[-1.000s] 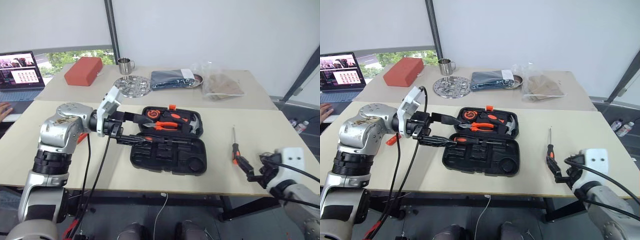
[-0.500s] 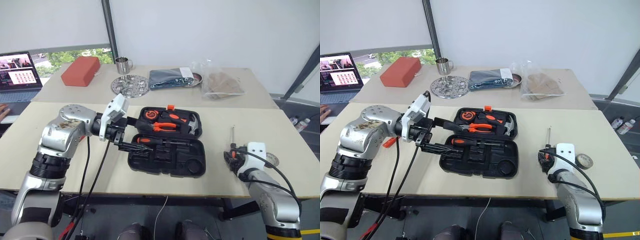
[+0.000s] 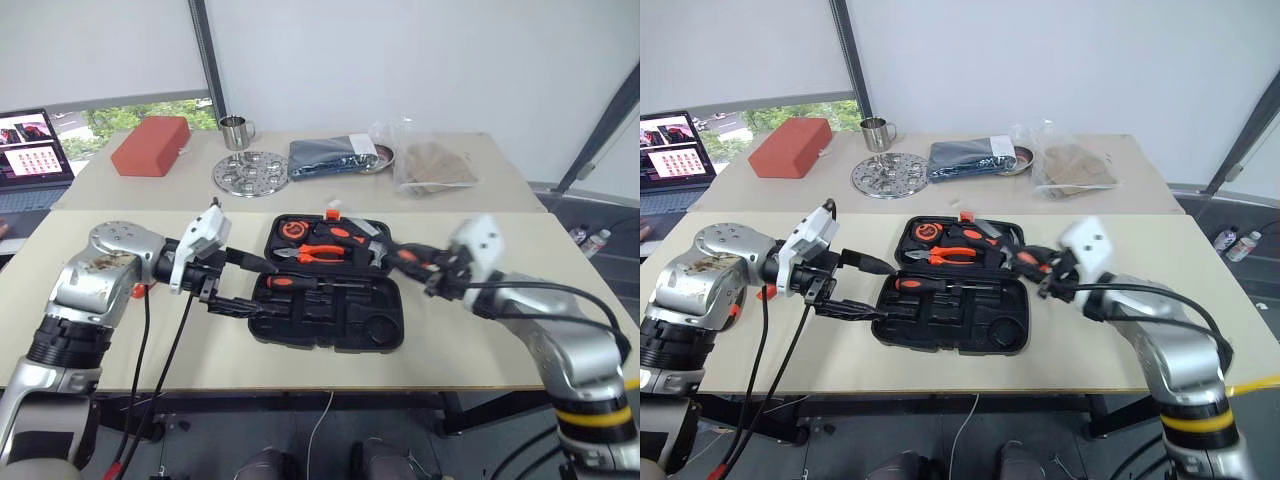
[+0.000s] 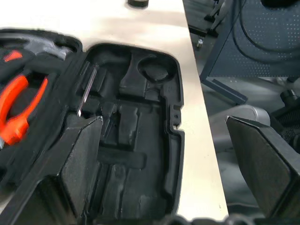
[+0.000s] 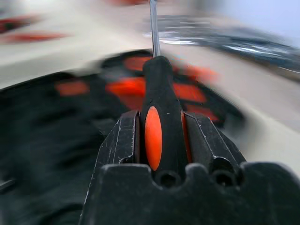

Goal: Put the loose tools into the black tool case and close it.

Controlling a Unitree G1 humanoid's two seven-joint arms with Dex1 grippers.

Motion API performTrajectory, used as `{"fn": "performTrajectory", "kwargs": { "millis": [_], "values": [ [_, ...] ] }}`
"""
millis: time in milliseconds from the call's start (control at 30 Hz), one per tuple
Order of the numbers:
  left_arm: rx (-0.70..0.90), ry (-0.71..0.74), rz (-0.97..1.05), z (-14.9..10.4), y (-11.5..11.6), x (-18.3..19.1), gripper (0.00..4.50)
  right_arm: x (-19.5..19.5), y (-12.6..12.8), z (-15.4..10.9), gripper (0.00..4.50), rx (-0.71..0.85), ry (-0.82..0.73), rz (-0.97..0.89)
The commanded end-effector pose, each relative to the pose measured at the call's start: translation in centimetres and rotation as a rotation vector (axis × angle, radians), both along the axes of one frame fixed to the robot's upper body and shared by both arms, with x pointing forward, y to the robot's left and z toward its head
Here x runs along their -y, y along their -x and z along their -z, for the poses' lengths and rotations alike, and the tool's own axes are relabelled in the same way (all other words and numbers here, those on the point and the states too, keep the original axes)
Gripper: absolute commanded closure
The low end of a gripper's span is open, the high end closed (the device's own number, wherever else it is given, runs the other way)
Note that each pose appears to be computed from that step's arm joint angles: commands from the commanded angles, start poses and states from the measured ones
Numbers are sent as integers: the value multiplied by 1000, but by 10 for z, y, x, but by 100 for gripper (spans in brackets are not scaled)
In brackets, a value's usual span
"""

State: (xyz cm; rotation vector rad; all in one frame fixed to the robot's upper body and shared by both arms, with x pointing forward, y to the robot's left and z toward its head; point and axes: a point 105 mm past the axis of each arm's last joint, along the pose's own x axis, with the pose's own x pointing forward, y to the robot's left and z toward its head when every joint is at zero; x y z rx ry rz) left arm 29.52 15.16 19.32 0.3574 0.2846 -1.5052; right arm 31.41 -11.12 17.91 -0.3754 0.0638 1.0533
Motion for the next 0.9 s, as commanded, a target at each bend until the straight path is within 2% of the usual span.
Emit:
{"fn": "performTrajectory", "kwargs": {
  "millis": [33, 233, 433, 500, 533, 733, 800, 900],
  "values": [
    [49, -16, -5, -5, 1, -3, 0, -12, -4, 9, 347, 35, 153, -171],
    [66, -12, -14, -4, 3, -1, 0, -7, -26, 29, 347, 44, 336, -217],
    [80, -11, -26, -6, 1, -1, 0, -3, -30, 40, 347, 50, 397, -225],
    [89, -11, -30, -7, -1, -1, 0, 0, -29, 43, 244, 48, 410, -230],
    [93, -12, -32, -7, -1, -1, 0, 1, -29, 42, 227, 41, 402, -221],
    [99, -16, -35, -6, -4, -1, 0, -12, -34, 12, 17, 31, 199, -154],
    [99, -14, -34, -6, -5, 0, 0, -19, -37, 5, 3, 28, 138, -128],
    [99, -14, -33, -4, -7, 2, 0, -26, -37, 3, 69, 6, 96, -125]
  ]
}}
